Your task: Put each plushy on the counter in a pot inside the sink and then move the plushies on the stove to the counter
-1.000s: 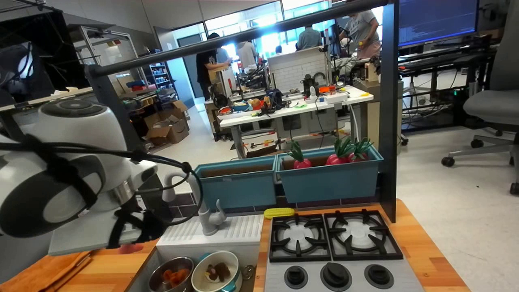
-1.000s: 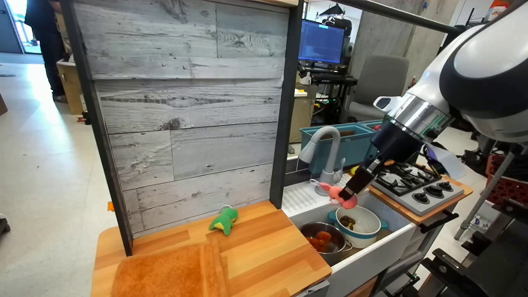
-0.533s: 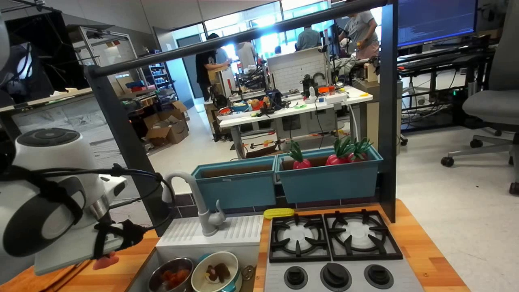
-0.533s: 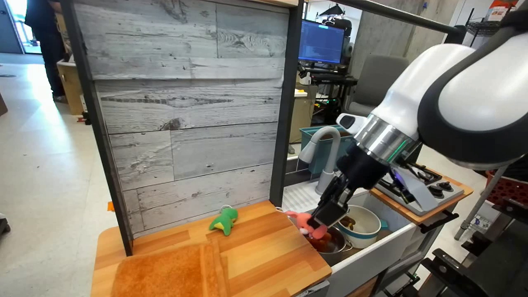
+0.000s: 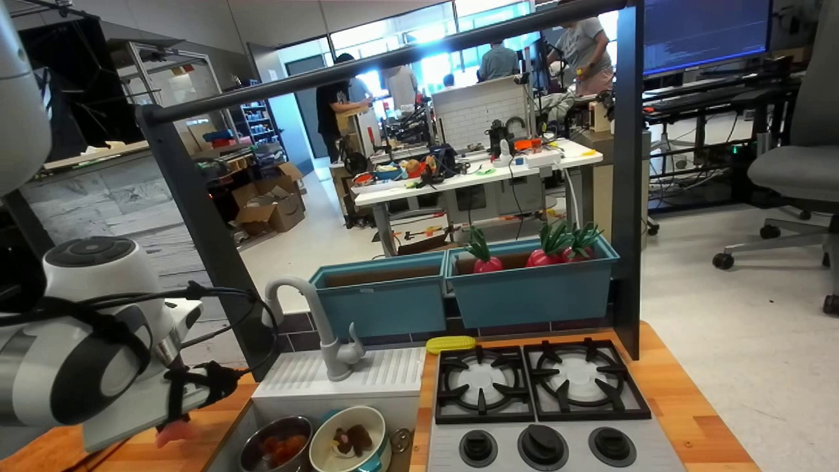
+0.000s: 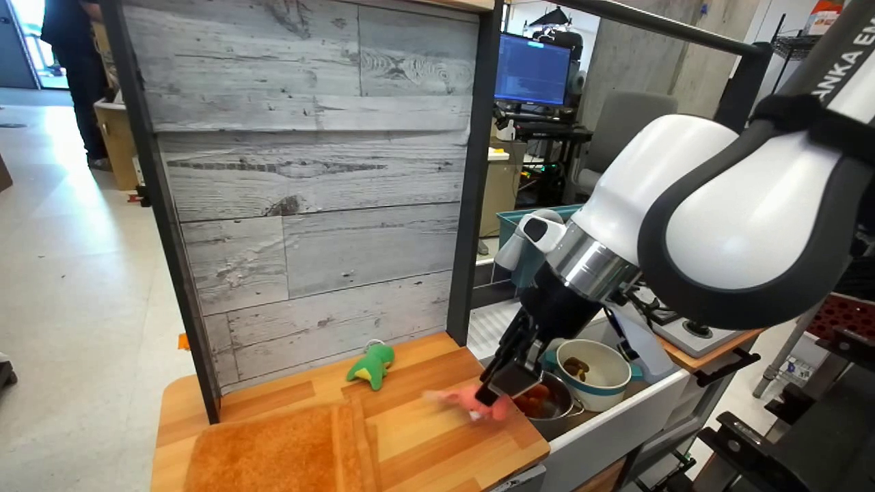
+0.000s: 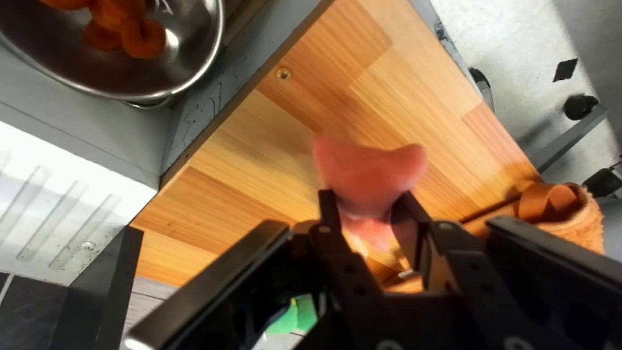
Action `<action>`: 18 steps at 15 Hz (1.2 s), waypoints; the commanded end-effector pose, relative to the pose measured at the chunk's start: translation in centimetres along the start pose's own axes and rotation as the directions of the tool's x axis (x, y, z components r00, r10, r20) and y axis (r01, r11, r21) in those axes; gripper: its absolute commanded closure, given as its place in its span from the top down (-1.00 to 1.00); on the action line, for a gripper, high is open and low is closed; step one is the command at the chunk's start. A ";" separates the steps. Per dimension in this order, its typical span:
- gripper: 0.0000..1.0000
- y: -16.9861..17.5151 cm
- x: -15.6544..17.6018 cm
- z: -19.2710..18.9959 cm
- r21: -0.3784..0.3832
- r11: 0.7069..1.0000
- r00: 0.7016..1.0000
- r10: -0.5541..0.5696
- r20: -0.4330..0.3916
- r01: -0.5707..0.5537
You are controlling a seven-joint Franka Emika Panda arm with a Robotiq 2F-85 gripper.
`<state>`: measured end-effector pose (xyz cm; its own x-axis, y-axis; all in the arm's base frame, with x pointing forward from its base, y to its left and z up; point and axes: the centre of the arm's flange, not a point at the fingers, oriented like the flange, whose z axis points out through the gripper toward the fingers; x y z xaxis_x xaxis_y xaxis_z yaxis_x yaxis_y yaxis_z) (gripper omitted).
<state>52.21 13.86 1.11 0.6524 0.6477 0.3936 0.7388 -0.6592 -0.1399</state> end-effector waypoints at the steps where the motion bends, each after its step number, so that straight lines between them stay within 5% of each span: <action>1: 0.31 0.8 -0.7 0.3 -0.048 0.999 1.000 -0.023 -0.007 0.023; 5: 0.91 1.2 -1.7 -3.1 -0.067 0.998 1.000 -0.004 -0.023 0.002; 9: 1.00 3.2 -3.6 -9.3 -0.134 0.989 0.998 0.057 -0.018 -0.059; 14: 1.00 11.6 -7.2 -16.1 -0.329 0.911 0.959 0.279 0.054 -0.247; 18: 1.00 17.6 -10.2 -18.2 -0.431 0.822 0.879 0.461 0.122 -0.372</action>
<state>53.89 -8.92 11.37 0.8783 0.4009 0.2604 0.3864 -0.9161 0.1070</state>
